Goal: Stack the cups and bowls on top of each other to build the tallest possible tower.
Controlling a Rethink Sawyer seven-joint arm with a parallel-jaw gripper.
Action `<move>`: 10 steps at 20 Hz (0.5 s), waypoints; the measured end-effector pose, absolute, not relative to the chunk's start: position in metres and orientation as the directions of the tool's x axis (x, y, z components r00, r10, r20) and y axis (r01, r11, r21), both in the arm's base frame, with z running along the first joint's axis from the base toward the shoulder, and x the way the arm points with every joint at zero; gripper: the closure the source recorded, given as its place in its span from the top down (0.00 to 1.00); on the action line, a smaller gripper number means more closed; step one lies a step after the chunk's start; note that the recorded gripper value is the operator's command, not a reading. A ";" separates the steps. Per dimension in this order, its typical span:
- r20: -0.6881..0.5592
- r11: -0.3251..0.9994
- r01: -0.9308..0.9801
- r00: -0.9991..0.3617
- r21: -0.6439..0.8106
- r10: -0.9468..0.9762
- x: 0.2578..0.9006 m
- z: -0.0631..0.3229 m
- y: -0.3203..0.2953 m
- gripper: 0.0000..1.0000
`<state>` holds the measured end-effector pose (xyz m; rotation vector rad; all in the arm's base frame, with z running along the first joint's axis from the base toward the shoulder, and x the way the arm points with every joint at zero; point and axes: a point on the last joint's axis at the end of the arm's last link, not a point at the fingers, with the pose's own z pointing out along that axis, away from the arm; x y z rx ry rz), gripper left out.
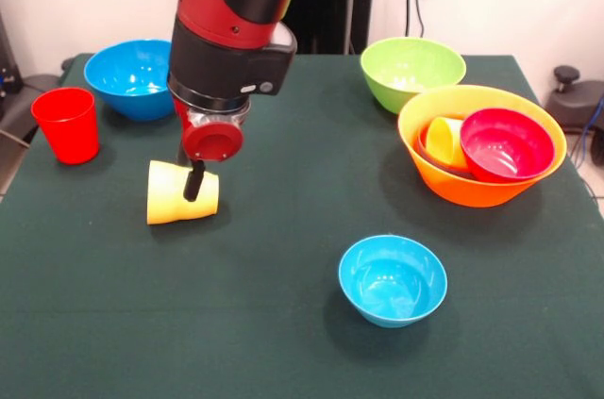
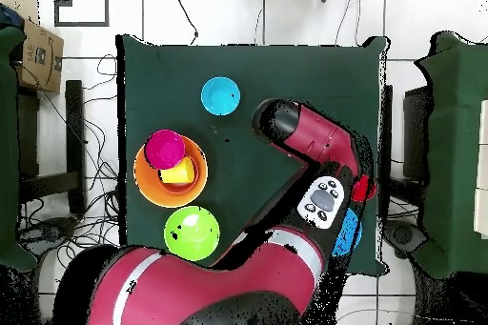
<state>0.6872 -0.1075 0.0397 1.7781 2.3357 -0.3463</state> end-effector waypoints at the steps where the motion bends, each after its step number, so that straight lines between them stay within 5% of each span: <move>1: -0.287 0.255 0.964 -0.264 -0.070 0.921 0.688 0.042 -0.107 1.00; 10: -0.292 0.253 0.966 -0.257 -0.050 0.921 0.692 0.055 -0.108 1.00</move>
